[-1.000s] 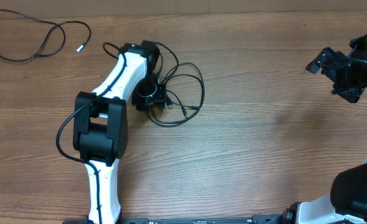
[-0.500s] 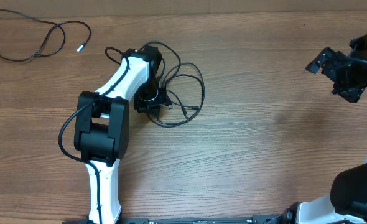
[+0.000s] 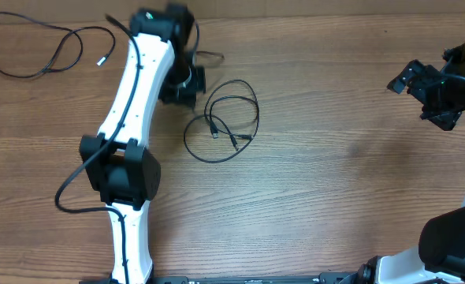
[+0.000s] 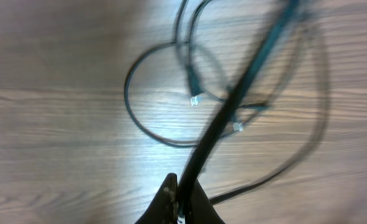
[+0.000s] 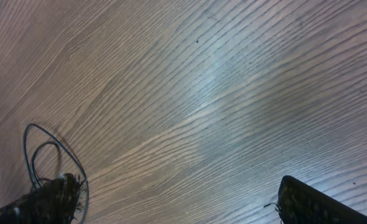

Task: Untangle cables

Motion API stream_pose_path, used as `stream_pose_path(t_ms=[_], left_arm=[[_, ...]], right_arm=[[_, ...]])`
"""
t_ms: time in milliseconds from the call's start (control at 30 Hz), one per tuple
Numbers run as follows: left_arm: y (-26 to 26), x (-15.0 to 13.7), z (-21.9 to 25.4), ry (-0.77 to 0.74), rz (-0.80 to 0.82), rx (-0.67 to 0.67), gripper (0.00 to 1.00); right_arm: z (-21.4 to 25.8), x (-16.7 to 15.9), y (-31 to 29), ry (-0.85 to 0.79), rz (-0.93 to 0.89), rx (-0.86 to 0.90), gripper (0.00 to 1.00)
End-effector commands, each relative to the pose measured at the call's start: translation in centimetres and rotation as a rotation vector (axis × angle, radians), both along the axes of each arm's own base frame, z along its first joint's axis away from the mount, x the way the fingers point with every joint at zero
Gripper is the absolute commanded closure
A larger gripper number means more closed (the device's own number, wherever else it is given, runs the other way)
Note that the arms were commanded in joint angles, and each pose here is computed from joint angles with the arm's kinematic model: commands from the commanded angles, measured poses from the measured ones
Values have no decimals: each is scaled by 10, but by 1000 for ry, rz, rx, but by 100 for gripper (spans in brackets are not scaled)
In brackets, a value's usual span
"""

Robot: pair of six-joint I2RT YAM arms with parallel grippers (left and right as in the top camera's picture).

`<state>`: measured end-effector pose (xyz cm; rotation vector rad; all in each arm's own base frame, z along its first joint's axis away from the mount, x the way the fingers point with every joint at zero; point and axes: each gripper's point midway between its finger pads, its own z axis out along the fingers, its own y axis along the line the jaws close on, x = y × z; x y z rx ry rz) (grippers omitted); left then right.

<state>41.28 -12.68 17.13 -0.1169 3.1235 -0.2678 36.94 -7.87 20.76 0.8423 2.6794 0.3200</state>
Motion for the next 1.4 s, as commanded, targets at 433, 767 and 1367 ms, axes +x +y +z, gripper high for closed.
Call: stream_pose_path(t_ms=[433, 767, 1367], left_arm=[[-50, -35, 233, -640, -150, -353, 96], [-59, -101, 299, -749, -259, -542, 96], [23, -68, 256, -698, 30, -215, 96]], right_arm=[[0, 1, 0, -4, 4, -2, 0], [0, 1, 0, -3, 4, -2, 0], [0, 1, 0, -3, 4, -2, 0]])
